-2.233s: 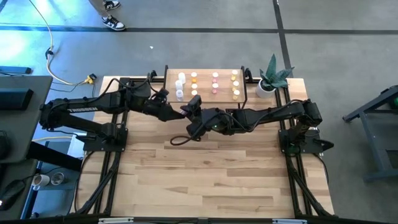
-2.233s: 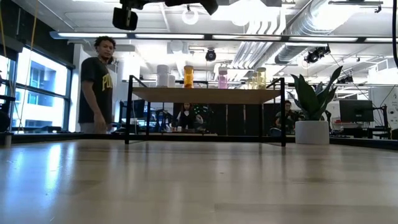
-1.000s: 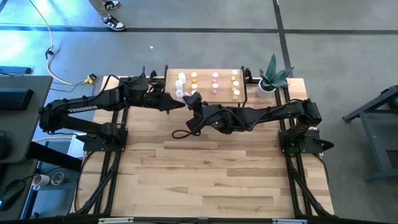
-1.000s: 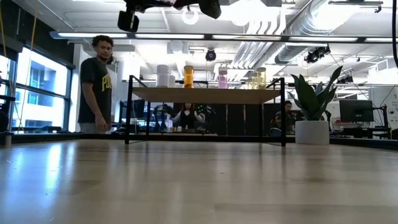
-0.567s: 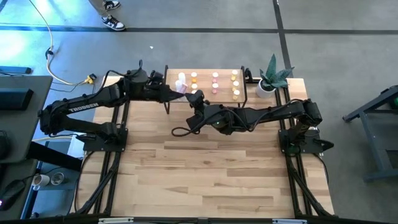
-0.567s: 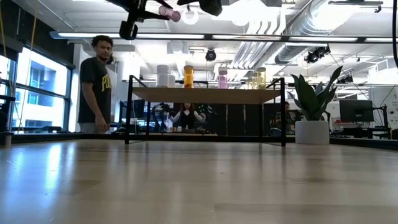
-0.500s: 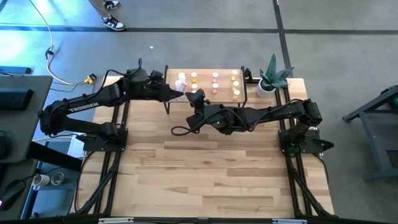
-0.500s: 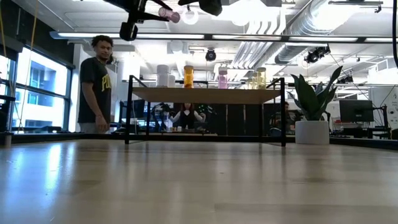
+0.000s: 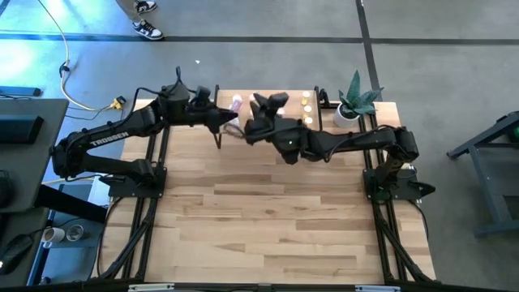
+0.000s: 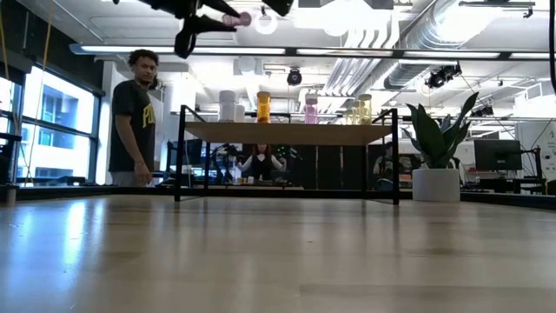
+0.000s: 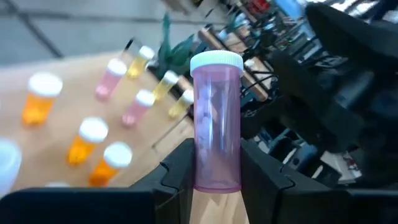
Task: Pick and place medicine bottles onto shelf by color
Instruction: Put the pink pill bottle aligned with the other pink pill bottles on the shelf
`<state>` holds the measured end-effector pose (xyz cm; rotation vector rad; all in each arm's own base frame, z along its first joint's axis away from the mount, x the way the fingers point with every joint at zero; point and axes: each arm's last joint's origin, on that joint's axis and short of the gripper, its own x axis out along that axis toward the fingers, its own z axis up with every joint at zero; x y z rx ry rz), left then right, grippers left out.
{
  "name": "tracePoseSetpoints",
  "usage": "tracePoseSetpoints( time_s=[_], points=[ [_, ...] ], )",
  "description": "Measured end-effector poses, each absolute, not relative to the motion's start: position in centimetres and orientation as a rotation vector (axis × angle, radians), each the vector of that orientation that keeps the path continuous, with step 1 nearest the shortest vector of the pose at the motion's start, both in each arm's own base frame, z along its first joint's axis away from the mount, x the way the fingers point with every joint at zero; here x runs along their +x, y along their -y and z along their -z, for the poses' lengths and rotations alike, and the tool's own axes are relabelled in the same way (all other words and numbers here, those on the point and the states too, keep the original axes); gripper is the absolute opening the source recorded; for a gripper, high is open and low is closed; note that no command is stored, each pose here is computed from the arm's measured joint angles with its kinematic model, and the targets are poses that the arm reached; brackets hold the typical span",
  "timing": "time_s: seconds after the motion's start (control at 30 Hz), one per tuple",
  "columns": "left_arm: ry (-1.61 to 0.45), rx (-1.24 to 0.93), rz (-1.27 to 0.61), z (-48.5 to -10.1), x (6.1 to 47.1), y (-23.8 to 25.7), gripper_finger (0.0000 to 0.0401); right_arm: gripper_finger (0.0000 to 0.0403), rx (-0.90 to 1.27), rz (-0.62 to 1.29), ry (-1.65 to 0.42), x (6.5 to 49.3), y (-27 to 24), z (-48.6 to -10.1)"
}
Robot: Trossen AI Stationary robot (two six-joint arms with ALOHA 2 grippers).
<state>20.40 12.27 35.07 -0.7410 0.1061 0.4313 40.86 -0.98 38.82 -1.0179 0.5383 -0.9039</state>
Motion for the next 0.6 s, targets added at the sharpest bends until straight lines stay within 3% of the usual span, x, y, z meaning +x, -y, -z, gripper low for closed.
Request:
tracePoseSetpoints(
  time_s=[0.27, 0.6],
  points=[
    [-0.055, -0.559, -0.398, -35.9, 20.5, -12.4, 0.0092, 0.014, -0.74, 1.022, -0.359, 40.7, 2.7, -39.9],
    [-0.058, -0.429, -0.388, -36.2, 20.6, -12.4, 0.0092, 0.014, -0.392, 1.053, -0.095, 39.6, 3.3, -45.3]
  ],
)
